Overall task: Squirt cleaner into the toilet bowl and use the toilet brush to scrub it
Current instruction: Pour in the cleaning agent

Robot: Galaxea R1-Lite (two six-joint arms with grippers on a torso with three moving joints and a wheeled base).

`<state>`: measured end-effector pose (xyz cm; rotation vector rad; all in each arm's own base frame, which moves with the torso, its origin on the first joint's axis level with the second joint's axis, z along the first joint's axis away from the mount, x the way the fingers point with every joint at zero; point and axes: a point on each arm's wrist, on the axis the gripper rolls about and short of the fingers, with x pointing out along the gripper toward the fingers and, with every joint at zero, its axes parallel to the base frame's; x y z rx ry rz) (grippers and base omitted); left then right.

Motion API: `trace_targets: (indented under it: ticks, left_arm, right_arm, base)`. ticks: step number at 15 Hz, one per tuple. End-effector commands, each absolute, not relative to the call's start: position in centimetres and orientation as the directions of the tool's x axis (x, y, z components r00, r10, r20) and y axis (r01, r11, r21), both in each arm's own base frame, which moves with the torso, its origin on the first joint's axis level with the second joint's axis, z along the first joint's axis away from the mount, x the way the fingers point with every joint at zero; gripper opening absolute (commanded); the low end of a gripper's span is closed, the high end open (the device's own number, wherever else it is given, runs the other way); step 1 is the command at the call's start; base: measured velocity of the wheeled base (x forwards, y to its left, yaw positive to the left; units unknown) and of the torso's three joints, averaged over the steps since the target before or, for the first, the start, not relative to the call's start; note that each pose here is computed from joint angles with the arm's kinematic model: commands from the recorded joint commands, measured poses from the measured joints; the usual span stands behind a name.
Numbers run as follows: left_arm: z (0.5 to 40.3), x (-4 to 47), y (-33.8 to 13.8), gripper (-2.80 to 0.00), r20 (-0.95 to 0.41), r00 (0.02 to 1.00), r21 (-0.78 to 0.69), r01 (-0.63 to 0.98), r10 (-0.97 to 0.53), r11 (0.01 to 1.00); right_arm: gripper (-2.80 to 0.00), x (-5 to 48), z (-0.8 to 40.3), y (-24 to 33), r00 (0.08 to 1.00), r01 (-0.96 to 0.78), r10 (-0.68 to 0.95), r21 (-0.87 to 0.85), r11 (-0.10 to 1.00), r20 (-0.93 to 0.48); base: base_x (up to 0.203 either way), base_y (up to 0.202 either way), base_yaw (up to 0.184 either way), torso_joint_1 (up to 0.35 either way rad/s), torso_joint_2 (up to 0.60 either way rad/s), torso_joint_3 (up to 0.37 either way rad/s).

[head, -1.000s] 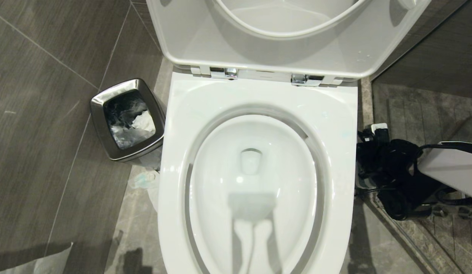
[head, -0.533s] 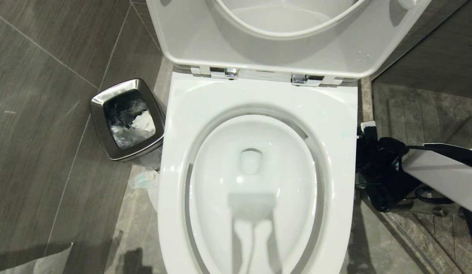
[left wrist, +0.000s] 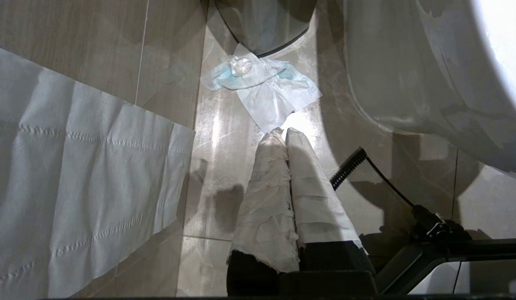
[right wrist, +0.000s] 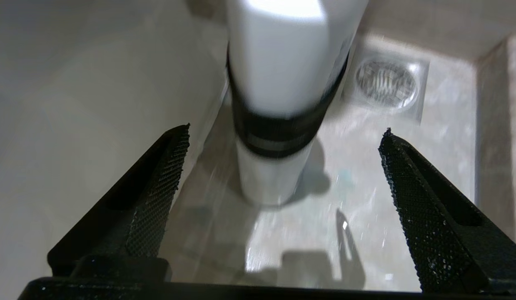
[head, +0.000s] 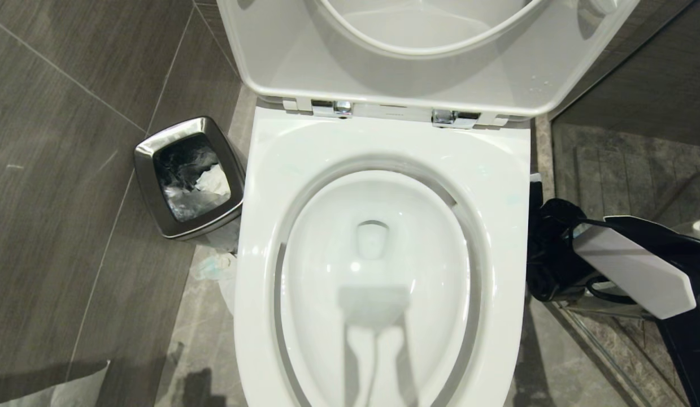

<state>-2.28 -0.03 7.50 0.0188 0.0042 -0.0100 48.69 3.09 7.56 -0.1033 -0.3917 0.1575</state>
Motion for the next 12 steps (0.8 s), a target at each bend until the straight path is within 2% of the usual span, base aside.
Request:
trace_targets:
  ticks: [1,12]
  left_arm:
    - [7.5,-2.3,0.0,-2.80,-0.008,1.000,0.020,0.009,-0.009,1.000]
    - [7.5,-2.3,0.0,-2.80,-0.008,1.000,0.019,0.009,-0.009,1.000]
  right_arm:
    - [0.00,49.8,6.9,3.2,0.896,-0.127,0.172,-0.135,0.983,0.409]
    - [0.00,52.5,5.8,3.8,0.841,-0.116,0.177,-0.149,0.982,0.512]
  base:
    - [0.000,0.000,0.000,0.000,0.00,0.000]
    - [0.000,0.000,0.000,0.000,0.00,0.000]
